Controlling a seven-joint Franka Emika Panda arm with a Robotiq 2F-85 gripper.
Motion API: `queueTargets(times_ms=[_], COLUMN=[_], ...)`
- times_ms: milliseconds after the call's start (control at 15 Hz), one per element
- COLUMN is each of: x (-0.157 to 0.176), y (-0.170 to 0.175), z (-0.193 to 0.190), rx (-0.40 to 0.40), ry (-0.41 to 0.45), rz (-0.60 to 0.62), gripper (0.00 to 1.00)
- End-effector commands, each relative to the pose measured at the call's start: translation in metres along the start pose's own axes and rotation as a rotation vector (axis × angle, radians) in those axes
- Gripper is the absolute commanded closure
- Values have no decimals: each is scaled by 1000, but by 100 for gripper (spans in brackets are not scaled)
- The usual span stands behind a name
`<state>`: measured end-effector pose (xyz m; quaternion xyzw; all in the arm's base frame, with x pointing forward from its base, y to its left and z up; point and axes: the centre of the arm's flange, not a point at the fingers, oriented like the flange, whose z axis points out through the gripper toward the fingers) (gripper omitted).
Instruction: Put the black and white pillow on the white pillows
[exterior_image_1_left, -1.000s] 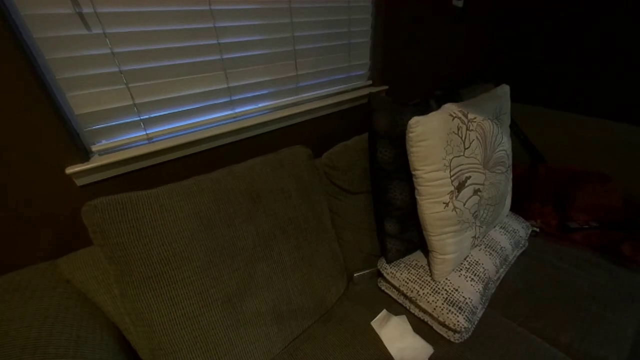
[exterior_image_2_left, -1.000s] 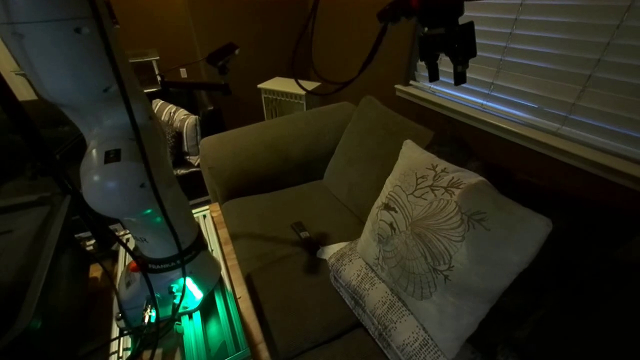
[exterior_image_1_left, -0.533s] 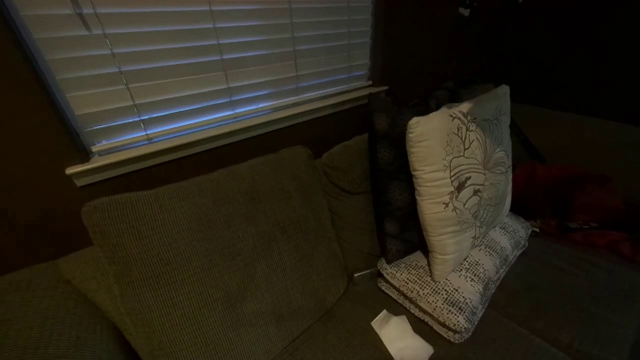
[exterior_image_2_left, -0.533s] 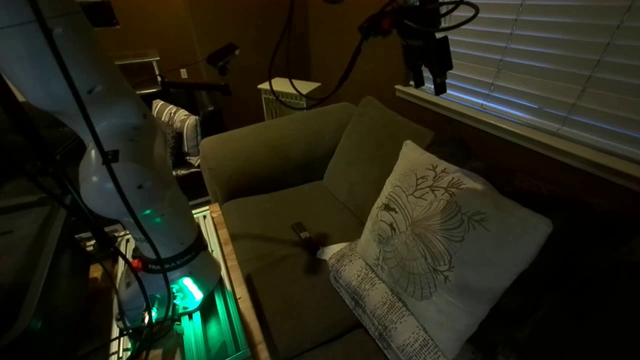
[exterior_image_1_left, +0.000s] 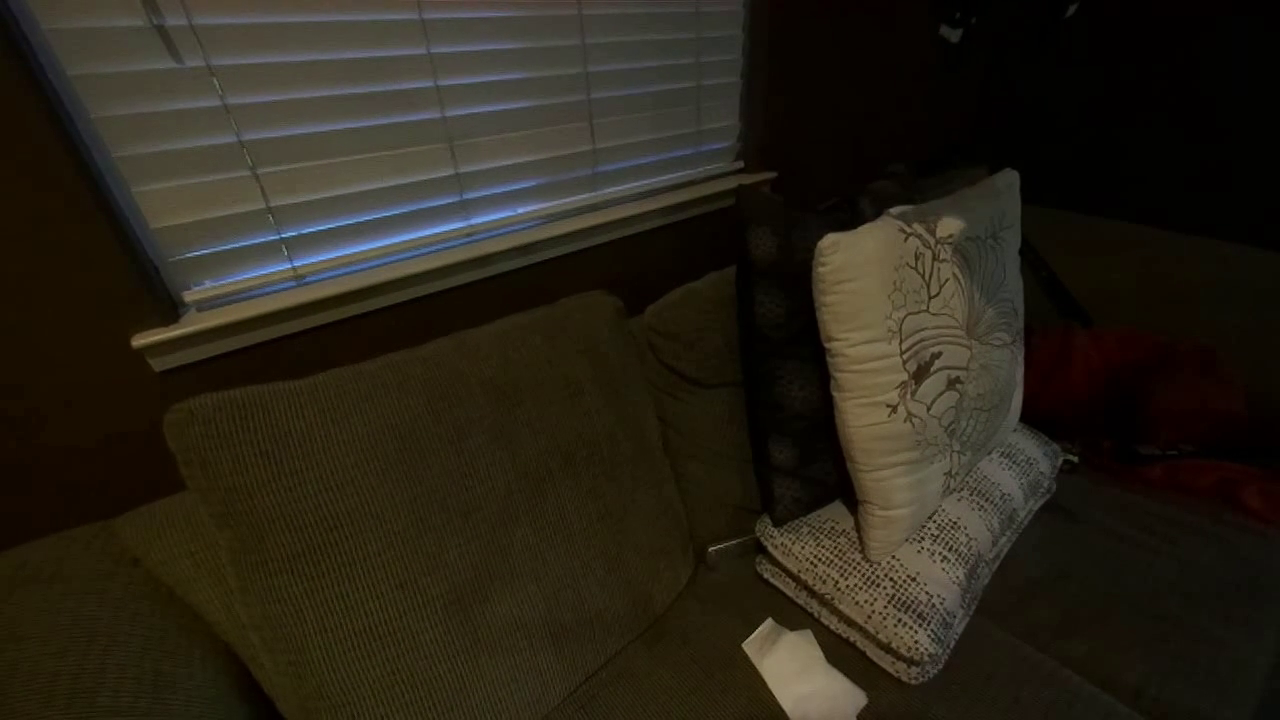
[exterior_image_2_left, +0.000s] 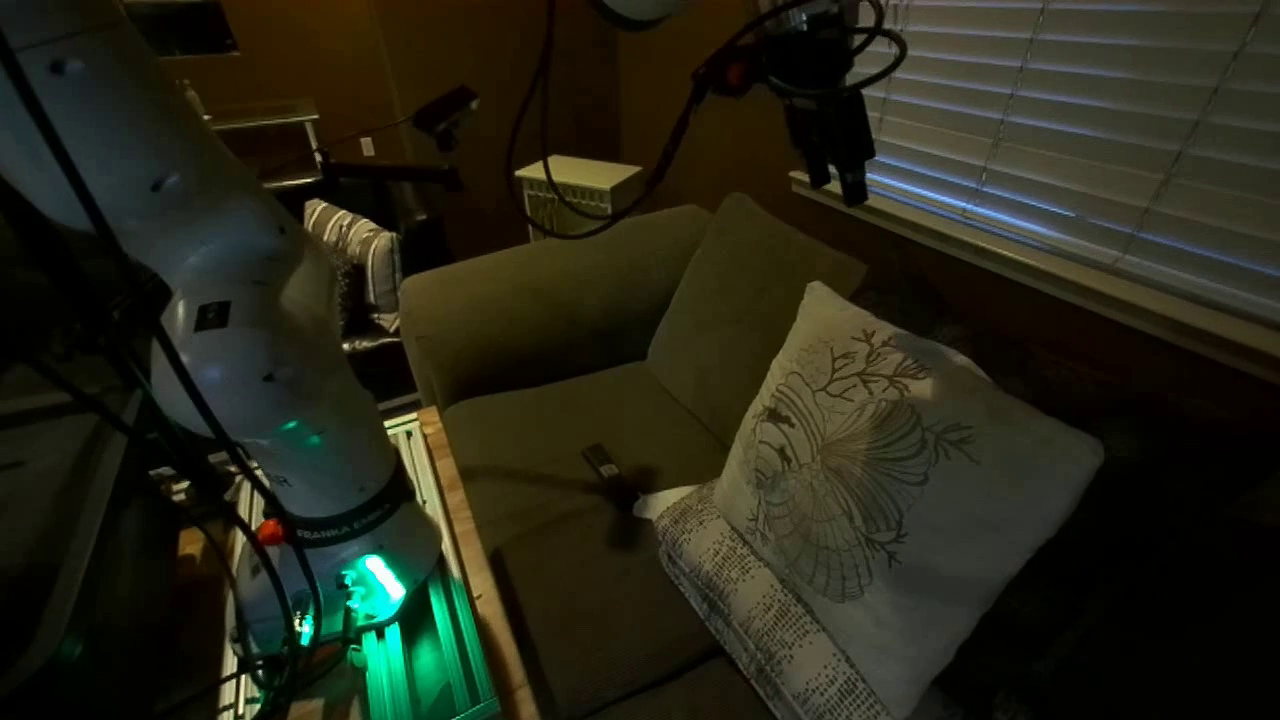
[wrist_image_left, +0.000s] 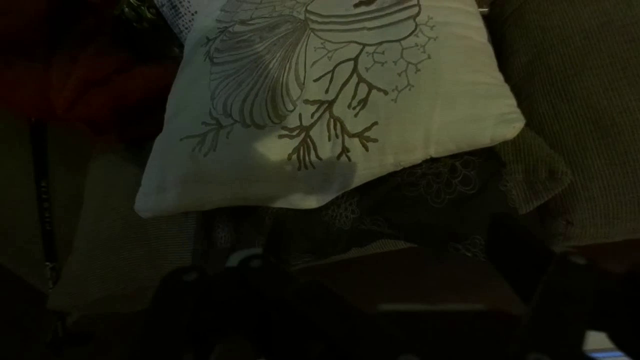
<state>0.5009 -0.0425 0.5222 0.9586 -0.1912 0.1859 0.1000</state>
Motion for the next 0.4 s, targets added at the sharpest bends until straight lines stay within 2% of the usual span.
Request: queueTargets(times_ms=[0,333], x=[-3,-8], y=[1,1], z=[0,0], rx=[-2,-6], ry=[-1,0], rz=[5,12], gripper=[0,0])
